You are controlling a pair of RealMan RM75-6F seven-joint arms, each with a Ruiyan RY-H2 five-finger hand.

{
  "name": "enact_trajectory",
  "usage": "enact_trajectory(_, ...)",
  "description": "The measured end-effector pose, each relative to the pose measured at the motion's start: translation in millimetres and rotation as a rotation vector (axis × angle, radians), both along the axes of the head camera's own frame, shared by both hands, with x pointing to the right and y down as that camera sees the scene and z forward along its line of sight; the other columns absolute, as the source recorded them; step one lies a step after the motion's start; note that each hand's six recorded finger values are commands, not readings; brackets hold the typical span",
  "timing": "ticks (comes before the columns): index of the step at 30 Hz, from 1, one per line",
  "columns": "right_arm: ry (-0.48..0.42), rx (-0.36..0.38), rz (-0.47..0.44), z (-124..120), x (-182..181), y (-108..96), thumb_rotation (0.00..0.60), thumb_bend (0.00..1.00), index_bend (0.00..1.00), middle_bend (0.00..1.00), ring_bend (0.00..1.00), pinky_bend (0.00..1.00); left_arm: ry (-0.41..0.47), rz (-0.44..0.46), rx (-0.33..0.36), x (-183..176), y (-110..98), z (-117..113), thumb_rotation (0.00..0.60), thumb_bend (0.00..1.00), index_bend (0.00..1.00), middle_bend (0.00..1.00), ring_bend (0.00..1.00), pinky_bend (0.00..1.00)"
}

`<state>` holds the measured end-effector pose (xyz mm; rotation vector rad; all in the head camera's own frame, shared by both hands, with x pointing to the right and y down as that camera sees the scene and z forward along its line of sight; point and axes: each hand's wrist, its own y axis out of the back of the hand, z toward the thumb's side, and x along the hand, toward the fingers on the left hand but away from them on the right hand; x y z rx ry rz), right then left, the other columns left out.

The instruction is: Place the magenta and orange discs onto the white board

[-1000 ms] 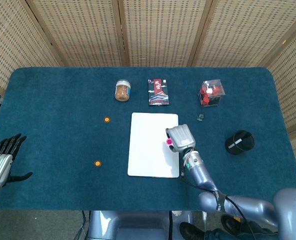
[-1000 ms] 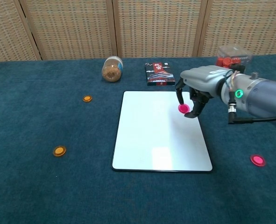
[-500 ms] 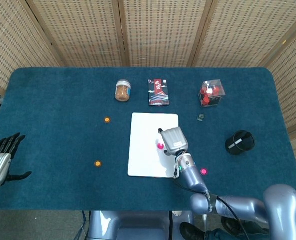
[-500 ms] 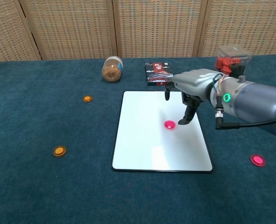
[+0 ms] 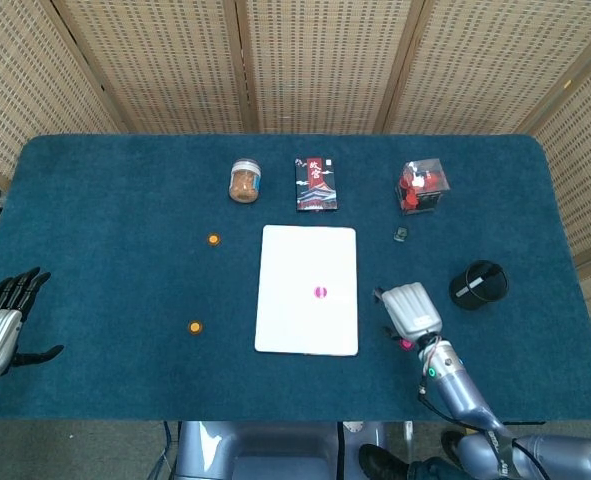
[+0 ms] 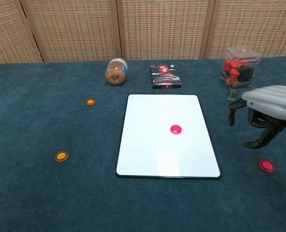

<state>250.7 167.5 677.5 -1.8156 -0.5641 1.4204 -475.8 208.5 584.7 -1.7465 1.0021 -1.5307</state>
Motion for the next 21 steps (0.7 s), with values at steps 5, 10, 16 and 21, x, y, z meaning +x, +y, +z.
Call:
enact_trajectory(5, -0.014, 0.012, 0.018, -1, 33, 17, 0.600, 0.26, 0.42, 0.96, 1.00, 1.00, -0.002, 0.006, 0.000, 1, 1, 0, 0.600, 0.00, 0.00, 0.00, 0.00, 0.00)
enact_trajectory(10, 0.003, 0.015, 0.032, 3, 60, 31, 0.600, 0.26, 0.42, 0.96, 1.00, 1.00, -0.001, 0.009, 0.009, 2, 2, -2, 0.600, 0.00, 0.00, 0.00, 0.00, 0.00)
enact_trajectory(16, -0.015, -0.019, 0.047, 10, 68, 44, 0.600, 0.26, 0.42, 0.96, 1.00, 1.00, -0.001, 0.012, 0.014, 3, 4, -3, 0.600, 0.00, 0.00, 0.00, 0.00, 0.00)
enact_trajectory(21, -0.029, -0.044, 0.040, 14, 64, 48, 0.600, 0.26, 0.42, 0.96, 1.00, 1.00, -0.010, 0.006, 0.027, 3, 3, -4, 0.600, 0.00, 0.00, 0.00, 0.00, 0.00)
